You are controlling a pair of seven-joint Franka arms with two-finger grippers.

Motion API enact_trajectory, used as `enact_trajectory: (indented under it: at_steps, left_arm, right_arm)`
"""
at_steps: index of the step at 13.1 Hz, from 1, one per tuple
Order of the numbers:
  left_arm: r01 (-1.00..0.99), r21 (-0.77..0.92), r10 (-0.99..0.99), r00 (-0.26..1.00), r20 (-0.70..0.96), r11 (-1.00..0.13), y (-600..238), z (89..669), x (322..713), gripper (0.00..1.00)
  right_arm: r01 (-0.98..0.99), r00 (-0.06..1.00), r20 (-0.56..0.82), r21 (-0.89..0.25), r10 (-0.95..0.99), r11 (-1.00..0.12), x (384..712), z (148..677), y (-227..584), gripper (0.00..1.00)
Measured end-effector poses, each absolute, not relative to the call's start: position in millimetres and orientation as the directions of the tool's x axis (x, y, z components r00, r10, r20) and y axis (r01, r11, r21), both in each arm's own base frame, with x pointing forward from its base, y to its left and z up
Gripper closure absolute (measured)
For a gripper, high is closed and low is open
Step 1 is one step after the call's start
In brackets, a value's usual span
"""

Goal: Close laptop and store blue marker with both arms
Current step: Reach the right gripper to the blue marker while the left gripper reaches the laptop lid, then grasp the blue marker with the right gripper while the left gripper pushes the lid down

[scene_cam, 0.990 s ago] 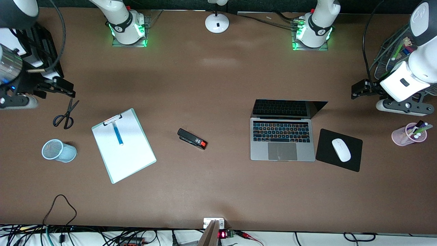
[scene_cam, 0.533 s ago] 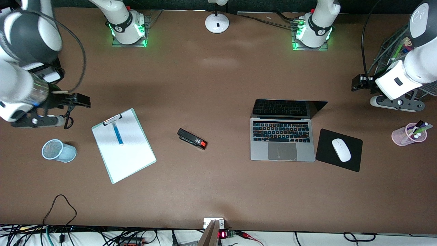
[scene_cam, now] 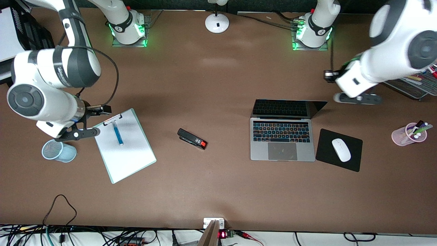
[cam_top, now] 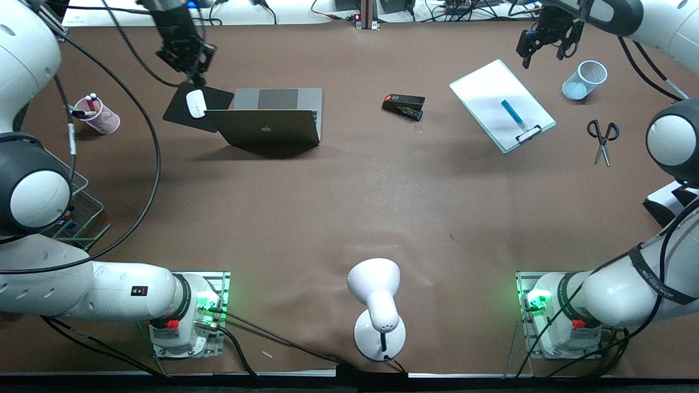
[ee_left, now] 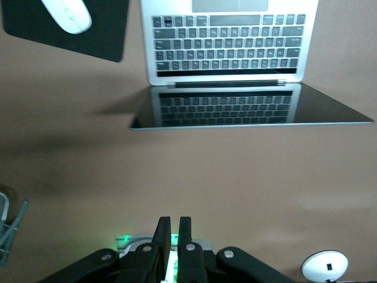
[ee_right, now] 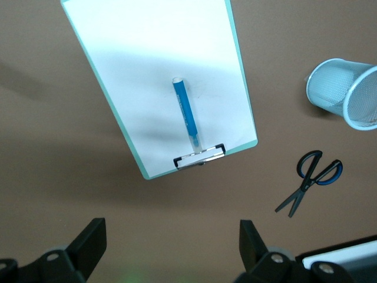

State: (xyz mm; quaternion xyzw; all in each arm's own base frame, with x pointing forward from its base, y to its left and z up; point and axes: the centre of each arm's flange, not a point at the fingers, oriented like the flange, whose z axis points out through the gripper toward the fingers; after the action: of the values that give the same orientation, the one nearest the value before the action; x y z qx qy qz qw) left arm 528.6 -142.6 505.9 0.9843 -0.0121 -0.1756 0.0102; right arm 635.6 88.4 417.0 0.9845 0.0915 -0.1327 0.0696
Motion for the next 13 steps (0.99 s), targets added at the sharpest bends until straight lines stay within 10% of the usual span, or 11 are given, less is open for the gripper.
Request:
enact_trajectory:
  at_steps: [13]
  left_arm:
    - [-0.013, 0.000, -0.012, 0.964, -0.266, -1.000, -215.9, 386.9, 483.0, 0.99]
  right_arm:
    - [0.347, 0.934, -0.095, 0.028, 0.343, -0.937, 620.7, 321.0, 44.5, 0.00]
